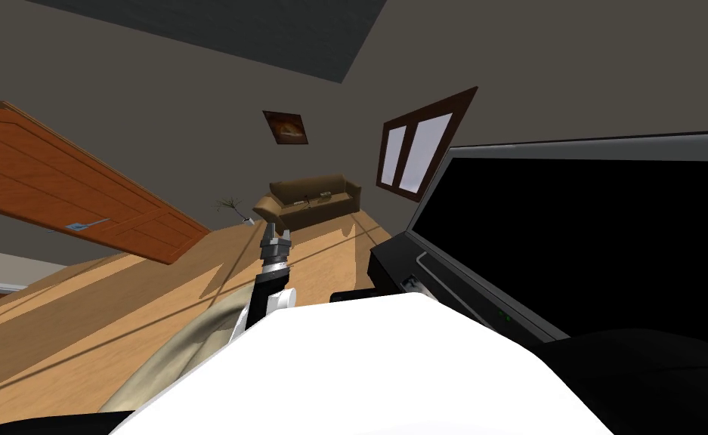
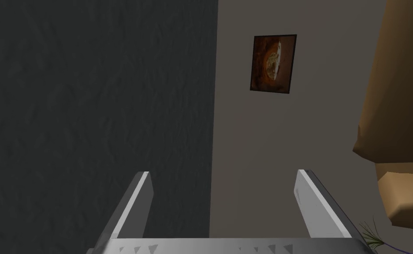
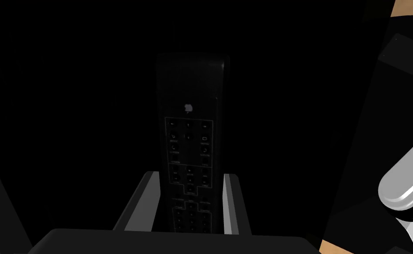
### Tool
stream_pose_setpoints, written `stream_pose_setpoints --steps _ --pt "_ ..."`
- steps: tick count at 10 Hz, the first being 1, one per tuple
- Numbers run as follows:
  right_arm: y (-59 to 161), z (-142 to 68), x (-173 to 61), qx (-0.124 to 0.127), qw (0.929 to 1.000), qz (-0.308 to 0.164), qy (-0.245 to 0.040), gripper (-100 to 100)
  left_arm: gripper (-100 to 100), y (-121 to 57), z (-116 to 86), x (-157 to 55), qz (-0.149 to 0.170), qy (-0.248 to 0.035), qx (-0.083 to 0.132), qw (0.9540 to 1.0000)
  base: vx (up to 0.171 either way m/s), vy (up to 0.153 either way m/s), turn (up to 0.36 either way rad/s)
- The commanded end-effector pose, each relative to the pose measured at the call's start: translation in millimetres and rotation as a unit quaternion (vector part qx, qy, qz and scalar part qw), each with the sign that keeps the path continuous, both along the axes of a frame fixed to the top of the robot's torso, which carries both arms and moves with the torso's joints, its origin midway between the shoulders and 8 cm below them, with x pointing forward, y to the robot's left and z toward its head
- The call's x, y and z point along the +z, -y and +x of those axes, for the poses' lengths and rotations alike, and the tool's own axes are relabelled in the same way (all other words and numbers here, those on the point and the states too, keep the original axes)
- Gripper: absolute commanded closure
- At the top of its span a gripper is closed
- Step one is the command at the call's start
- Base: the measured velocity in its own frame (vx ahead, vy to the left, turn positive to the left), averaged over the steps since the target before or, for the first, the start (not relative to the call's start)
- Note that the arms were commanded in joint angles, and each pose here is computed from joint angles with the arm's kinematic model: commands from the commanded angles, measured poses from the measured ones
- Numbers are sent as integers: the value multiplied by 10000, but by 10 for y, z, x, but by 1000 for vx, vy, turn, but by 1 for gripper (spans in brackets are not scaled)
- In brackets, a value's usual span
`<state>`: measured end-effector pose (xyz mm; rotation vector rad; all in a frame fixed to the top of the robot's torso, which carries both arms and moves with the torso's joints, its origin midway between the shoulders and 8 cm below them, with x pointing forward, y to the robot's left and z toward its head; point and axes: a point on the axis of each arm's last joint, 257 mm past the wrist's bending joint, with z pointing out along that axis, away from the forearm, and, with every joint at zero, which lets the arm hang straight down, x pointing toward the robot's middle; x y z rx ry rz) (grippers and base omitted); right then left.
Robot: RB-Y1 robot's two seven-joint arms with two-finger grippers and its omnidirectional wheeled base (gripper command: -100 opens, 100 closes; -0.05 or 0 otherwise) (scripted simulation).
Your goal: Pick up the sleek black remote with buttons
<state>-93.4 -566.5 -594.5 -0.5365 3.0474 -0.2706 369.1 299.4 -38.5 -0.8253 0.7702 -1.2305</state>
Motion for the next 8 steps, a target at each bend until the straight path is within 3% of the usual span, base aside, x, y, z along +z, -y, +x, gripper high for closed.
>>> stream_pose_setpoints --steps 1,2,3,7,8 --pt "0 0 0 0 10000 0 0 100 0 0 0 0 0 0 0 10000 0 0 0" --pt "0 0 0 0 10000 0 0 0 0 0 0 0 0 0 0 10000 0 0 0" --pt "86 -16 86 47 10000 32 -5 100 0 0 0 0 0 0 0 10000 28 49 -81" --pt "164 -31 154 67 10000 26 -11 100 0 0 0 0 -1 0 0 10000 21 58 -32" --pt "164 -32 158 73 10000 36 -10 0 0 0 0 0 0 0 0 10000 2 6 0"
